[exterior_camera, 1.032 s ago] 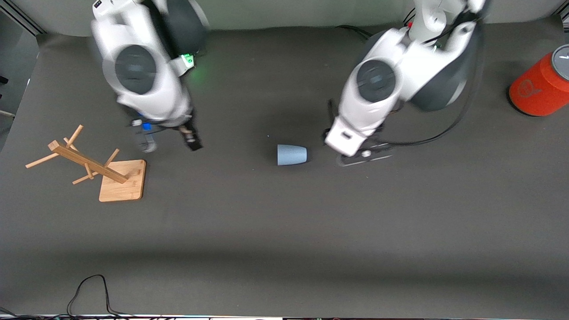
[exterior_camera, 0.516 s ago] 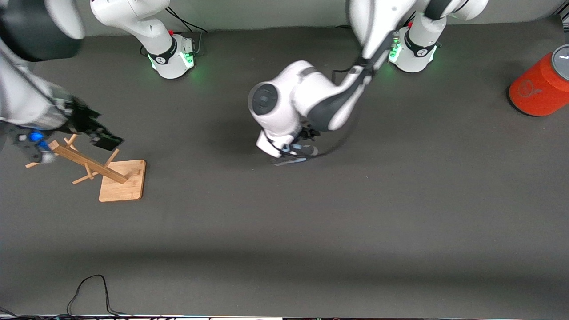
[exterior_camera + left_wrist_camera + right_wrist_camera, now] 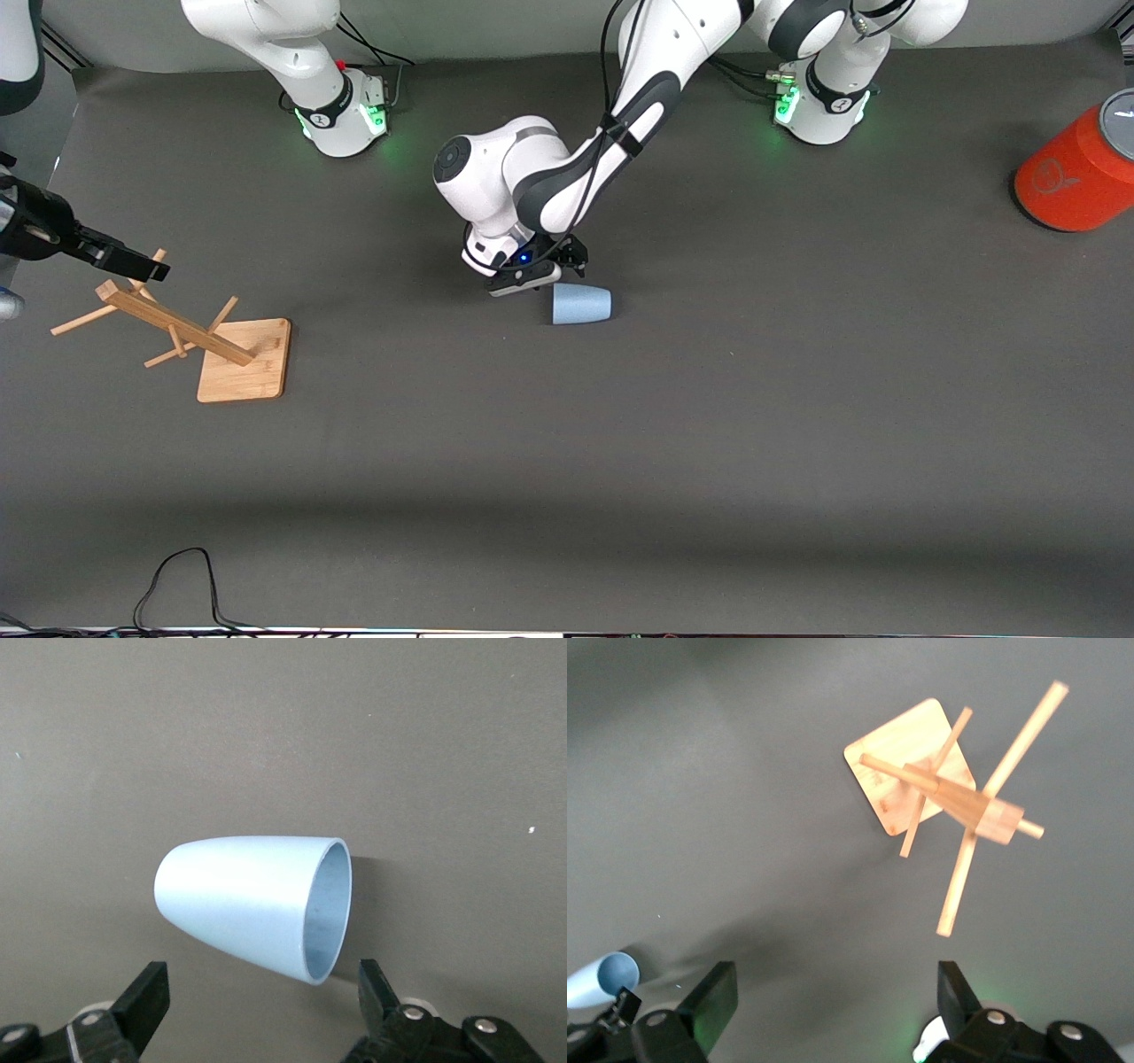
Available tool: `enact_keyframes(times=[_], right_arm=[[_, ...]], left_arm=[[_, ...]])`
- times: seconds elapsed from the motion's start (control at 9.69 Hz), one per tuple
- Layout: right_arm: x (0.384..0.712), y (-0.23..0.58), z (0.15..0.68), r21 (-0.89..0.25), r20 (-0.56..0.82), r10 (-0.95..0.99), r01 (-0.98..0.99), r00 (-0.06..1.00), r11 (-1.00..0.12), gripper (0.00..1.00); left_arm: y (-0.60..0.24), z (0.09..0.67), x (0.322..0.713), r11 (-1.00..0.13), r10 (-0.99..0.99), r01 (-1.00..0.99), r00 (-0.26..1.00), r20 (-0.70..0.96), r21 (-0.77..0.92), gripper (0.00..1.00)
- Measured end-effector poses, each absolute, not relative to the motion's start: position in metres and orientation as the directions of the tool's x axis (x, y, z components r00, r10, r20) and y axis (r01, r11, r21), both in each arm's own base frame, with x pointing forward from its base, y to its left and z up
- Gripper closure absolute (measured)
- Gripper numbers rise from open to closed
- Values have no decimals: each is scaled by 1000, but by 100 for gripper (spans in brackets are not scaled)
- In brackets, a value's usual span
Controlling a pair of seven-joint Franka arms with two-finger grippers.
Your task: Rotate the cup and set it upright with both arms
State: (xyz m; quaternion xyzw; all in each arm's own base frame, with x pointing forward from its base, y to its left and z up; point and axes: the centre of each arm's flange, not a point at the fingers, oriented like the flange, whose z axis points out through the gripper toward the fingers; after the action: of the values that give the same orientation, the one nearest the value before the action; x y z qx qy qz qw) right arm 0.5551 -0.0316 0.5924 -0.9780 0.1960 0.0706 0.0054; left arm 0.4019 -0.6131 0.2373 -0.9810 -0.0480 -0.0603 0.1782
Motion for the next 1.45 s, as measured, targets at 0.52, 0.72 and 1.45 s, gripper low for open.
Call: enact_keyframes(times=[0.52, 0.72, 1.45], right_arm=[[567, -41, 598, -1, -24, -111, -111, 994, -994, 0], [567, -42, 600, 1, -15, -91, -91, 996, -996, 0], [565, -21, 607, 2, -4, -45, -45, 999, -999, 0]], left_arm=[[-599, 231, 421, -911, 78, 141, 982, 172, -388, 66], [-592, 240, 428, -904, 76, 128, 987, 141, -409, 78], [-374, 357, 587, -997, 82, 83, 959, -271, -6, 95]])
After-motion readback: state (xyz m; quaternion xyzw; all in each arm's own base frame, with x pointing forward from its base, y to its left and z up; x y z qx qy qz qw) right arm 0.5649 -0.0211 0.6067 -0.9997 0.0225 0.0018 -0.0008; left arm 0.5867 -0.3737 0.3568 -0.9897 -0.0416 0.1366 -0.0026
